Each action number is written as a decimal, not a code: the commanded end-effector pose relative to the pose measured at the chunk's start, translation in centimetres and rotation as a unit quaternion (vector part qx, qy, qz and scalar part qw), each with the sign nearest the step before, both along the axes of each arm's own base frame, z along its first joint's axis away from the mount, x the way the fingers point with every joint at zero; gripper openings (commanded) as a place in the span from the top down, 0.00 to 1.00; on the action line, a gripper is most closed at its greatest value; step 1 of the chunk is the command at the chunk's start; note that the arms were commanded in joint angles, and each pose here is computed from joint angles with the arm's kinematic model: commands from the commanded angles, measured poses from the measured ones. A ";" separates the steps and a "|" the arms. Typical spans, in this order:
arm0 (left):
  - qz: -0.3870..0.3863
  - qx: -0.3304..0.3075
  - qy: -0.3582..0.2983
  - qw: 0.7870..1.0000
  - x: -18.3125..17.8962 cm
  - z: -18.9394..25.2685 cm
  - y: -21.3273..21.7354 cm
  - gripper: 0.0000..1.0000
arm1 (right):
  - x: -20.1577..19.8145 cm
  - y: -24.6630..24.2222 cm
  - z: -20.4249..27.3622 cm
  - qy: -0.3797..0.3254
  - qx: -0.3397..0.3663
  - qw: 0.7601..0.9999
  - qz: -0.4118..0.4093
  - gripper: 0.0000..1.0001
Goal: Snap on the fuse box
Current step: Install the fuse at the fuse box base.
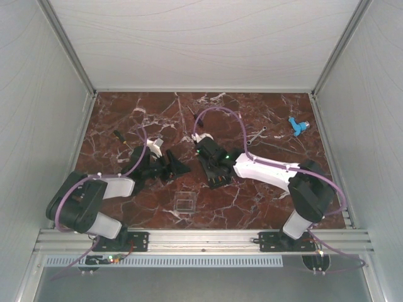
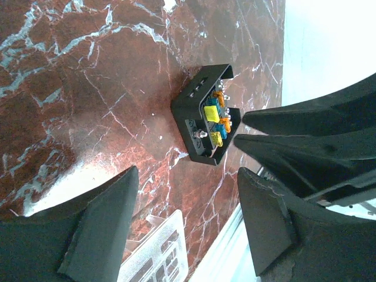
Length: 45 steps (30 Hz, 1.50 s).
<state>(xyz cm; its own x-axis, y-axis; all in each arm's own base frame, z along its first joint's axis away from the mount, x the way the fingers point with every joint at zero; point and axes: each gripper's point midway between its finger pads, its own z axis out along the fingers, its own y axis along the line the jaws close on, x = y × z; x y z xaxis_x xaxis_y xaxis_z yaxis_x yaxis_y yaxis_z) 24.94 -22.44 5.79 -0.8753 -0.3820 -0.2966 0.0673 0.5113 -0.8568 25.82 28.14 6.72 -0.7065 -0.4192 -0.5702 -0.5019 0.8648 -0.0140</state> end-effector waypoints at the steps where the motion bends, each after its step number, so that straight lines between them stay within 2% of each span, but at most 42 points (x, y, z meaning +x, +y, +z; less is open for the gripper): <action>1: -0.004 -0.013 -0.032 0.999 1.3 2.1 -0.8 0.32 | 1.1 0.1 3.7 -0.028 0.010 1.000 0.000 0.71; 8: -0.021 -0.027 -0.023 0.999 2.1 2.3 -2.1 0.38 | 2.5 0.0 2.9 -0.001 0.003 1.000 -0.008 0.80; 19: -0.059 -0.025 0.000 0.998 3.1 0.7 -5.3 0.48 | 2.5 -0.1 0.9 0.032 -0.011 0.999 -0.013 0.87; 38: -0.083 -0.021 0.025 0.996 3.7 -1.7 -7.8 0.64 | 1.9 -0.1 -1.0 0.060 -0.018 0.998 -0.015 0.90; 45: -0.090 -0.019 0.036 0.995 3.3 -2.6 -8.2 0.72 | 1.5 -0.6 -1.8 0.072 -0.032 0.997 -0.019 0.94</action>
<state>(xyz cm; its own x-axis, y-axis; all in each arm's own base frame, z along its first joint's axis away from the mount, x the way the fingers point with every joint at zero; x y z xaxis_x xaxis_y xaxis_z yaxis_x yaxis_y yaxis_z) 27.39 -29.56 2.35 -0.9533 -0.2363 -0.1880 0.0481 0.4959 -0.8670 27.36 27.89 5.48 -0.7758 -0.4304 -0.4614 -0.4875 0.8731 0.0053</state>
